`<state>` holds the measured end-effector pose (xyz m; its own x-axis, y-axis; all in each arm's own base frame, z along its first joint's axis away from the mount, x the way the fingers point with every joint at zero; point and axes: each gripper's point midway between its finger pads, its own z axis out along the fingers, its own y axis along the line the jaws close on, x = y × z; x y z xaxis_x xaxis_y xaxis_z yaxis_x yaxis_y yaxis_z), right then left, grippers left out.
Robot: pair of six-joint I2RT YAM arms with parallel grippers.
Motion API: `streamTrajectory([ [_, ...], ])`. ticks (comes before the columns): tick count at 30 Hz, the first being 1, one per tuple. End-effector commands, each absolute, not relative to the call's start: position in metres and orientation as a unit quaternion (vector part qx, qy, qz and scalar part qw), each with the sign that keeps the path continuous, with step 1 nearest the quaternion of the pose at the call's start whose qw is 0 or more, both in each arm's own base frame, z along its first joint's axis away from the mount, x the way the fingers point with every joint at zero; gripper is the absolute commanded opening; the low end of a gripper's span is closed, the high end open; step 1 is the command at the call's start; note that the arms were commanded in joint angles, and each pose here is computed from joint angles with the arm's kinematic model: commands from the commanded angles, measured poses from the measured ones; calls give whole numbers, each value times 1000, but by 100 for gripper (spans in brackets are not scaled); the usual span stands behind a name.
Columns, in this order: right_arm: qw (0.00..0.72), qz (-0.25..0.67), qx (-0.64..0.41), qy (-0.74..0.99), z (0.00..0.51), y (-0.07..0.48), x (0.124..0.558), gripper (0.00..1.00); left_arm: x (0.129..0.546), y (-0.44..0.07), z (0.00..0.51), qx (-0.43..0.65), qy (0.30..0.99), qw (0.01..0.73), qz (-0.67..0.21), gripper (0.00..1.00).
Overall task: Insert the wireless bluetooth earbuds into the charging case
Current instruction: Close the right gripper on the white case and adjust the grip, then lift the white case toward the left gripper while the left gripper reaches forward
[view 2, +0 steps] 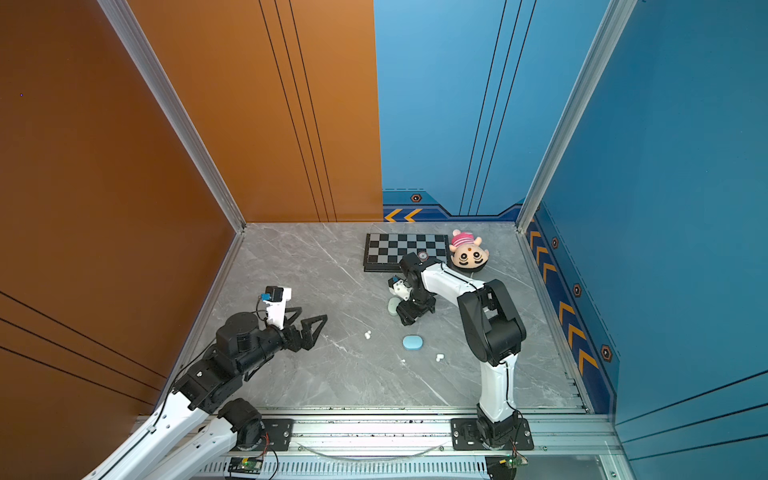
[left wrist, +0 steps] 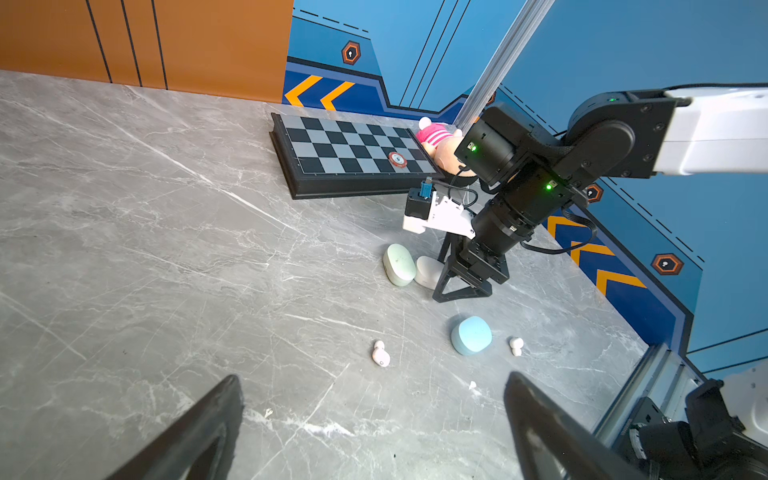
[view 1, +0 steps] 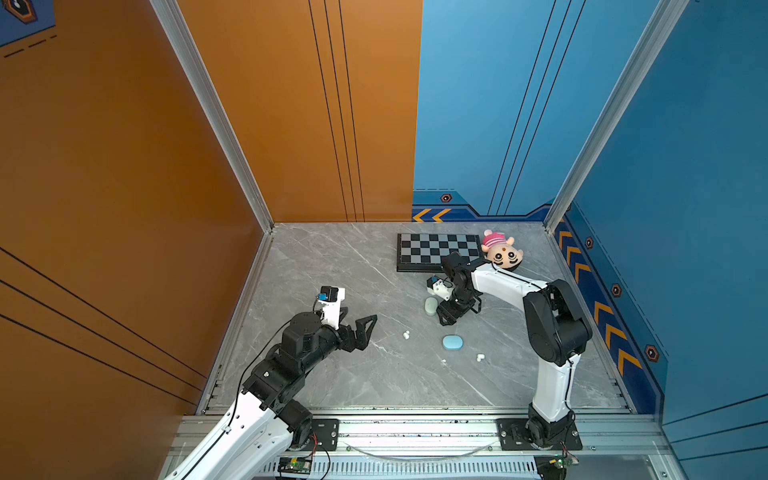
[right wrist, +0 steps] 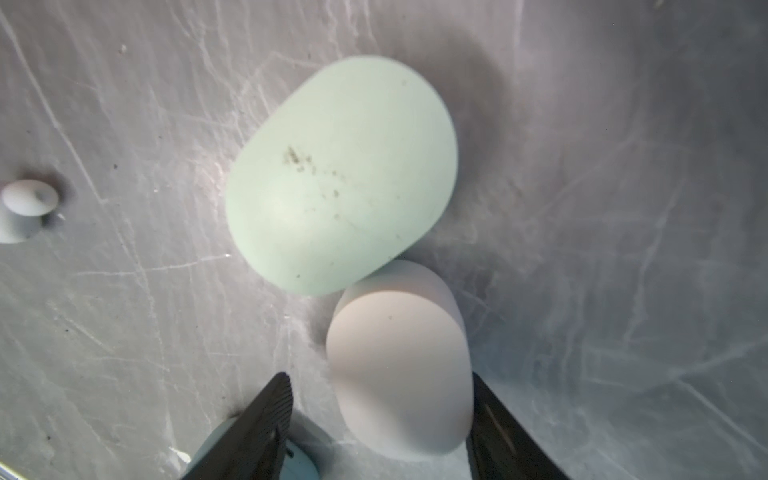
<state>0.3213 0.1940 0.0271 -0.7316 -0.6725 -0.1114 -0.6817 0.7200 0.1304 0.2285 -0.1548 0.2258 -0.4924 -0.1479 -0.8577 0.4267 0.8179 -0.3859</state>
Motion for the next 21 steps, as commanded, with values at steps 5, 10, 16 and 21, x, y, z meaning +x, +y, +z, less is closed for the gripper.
streamTrajectory([
  [5,36,70,-371,925,28,195,326,51,229,-155,225,85,814,494,-294,98],
  [10,45,66,-370,925,32,195,328,50,229,-155,225,85,815,492,-294,98],
  [16,55,61,-370,925,37,195,332,56,229,-155,225,85,815,492,-294,98],
  [21,58,54,-369,926,38,193,333,56,230,-156,225,86,816,491,-294,98],
])
